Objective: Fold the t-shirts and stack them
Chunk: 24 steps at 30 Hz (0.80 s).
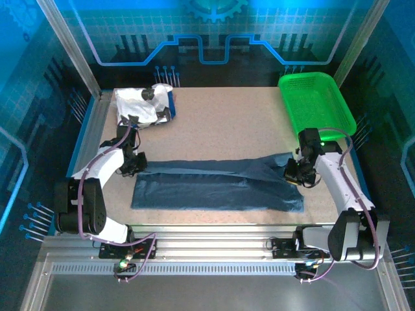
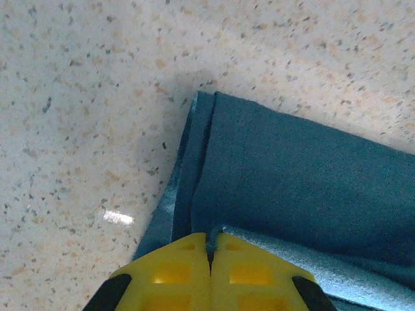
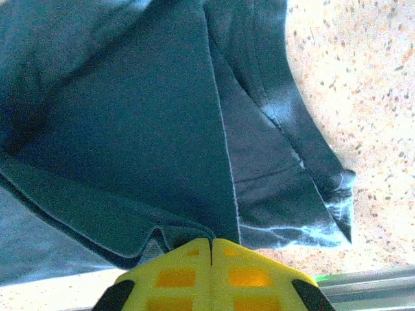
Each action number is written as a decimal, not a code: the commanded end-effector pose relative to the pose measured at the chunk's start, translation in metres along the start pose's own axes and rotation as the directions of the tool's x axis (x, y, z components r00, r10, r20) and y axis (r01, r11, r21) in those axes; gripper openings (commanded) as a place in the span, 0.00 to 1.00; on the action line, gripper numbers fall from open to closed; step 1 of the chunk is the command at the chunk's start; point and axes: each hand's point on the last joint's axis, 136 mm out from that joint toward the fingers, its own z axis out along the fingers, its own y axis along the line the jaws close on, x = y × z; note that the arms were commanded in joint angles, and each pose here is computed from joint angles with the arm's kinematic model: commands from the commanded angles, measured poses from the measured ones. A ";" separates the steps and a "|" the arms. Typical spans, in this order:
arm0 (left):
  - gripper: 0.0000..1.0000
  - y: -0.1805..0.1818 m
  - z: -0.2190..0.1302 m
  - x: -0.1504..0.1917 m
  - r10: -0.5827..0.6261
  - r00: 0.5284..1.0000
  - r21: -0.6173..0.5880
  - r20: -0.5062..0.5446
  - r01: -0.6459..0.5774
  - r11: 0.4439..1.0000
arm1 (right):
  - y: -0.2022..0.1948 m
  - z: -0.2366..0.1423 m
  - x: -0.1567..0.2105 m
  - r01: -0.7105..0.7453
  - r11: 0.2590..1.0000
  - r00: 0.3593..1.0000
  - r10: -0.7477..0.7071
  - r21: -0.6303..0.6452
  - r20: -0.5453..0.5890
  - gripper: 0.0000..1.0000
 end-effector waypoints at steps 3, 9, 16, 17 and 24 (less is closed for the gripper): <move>0.03 0.021 0.011 0.019 -0.071 0.996 -0.086 -0.052 0.066 0.994 | -0.017 0.007 0.023 -0.074 0.996 0.995 0.077 0.046 -0.064 0.00; 0.08 0.025 0.021 0.031 -0.117 0.989 -0.111 -0.091 0.106 0.988 | -0.021 0.015 0.029 -0.097 0.993 0.991 0.102 0.066 -0.086 0.00; 0.50 0.028 0.009 0.030 -0.193 0.979 -0.131 -0.062 0.183 0.974 | -0.030 0.027 0.050 -0.130 0.985 0.978 0.145 0.110 -0.151 0.38; 0.55 0.028 0.003 0.027 -0.208 0.977 -0.123 -0.039 0.202 0.972 | -0.030 0.025 0.050 -0.132 0.985 0.978 0.148 0.110 -0.147 0.44; 0.76 -0.016 -0.066 -0.017 -0.184 0.954 0.078 0.238 0.170 0.982 | 0.010 0.000 0.018 -0.015 0.996 1.000 0.014 -0.093 -0.012 0.57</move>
